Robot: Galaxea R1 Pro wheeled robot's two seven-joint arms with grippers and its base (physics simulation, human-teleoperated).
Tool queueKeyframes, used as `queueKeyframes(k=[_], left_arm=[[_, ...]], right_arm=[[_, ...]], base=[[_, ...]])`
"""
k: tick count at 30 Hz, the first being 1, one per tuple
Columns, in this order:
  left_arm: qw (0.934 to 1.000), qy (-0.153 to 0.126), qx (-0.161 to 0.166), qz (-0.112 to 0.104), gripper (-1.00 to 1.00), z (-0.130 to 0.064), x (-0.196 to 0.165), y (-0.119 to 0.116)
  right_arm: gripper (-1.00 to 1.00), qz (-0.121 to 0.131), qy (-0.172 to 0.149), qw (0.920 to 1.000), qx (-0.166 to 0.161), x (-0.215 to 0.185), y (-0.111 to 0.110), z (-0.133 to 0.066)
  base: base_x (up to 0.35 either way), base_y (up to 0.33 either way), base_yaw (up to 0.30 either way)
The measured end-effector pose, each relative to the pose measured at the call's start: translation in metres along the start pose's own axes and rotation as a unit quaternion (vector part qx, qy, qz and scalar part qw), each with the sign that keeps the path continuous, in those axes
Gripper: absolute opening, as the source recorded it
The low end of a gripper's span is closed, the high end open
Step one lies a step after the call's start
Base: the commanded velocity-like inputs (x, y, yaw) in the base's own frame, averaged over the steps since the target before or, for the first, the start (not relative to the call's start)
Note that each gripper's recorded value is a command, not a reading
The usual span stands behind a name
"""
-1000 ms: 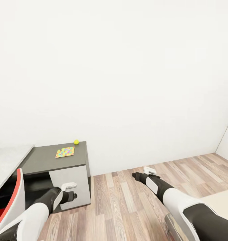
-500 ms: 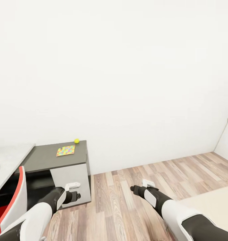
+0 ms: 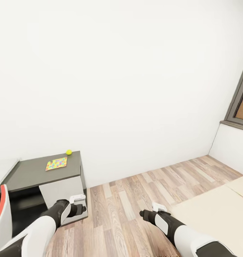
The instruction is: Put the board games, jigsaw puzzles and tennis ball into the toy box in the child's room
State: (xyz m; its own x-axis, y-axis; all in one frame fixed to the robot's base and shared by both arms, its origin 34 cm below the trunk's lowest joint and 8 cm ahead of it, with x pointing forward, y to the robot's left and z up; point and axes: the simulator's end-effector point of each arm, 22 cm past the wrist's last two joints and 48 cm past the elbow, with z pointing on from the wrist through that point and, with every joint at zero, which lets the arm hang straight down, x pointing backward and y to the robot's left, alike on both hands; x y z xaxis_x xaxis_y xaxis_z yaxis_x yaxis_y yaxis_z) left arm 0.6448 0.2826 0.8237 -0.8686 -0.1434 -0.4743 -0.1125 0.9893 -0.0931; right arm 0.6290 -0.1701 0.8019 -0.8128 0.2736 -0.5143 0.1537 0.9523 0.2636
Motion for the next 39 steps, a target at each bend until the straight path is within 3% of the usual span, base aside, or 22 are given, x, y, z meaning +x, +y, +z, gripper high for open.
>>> queueKeyframes(k=[39], left_arm=[[1.0,0.005,-0.001,0.0,1.0,0.0039,0.0045,0.0001]], right_arm=[[1.0,0.003,0.008,1.0,0.003,0.0138,-0.0047,0.0038]], base=[[-0.036,0.006,-0.274]])
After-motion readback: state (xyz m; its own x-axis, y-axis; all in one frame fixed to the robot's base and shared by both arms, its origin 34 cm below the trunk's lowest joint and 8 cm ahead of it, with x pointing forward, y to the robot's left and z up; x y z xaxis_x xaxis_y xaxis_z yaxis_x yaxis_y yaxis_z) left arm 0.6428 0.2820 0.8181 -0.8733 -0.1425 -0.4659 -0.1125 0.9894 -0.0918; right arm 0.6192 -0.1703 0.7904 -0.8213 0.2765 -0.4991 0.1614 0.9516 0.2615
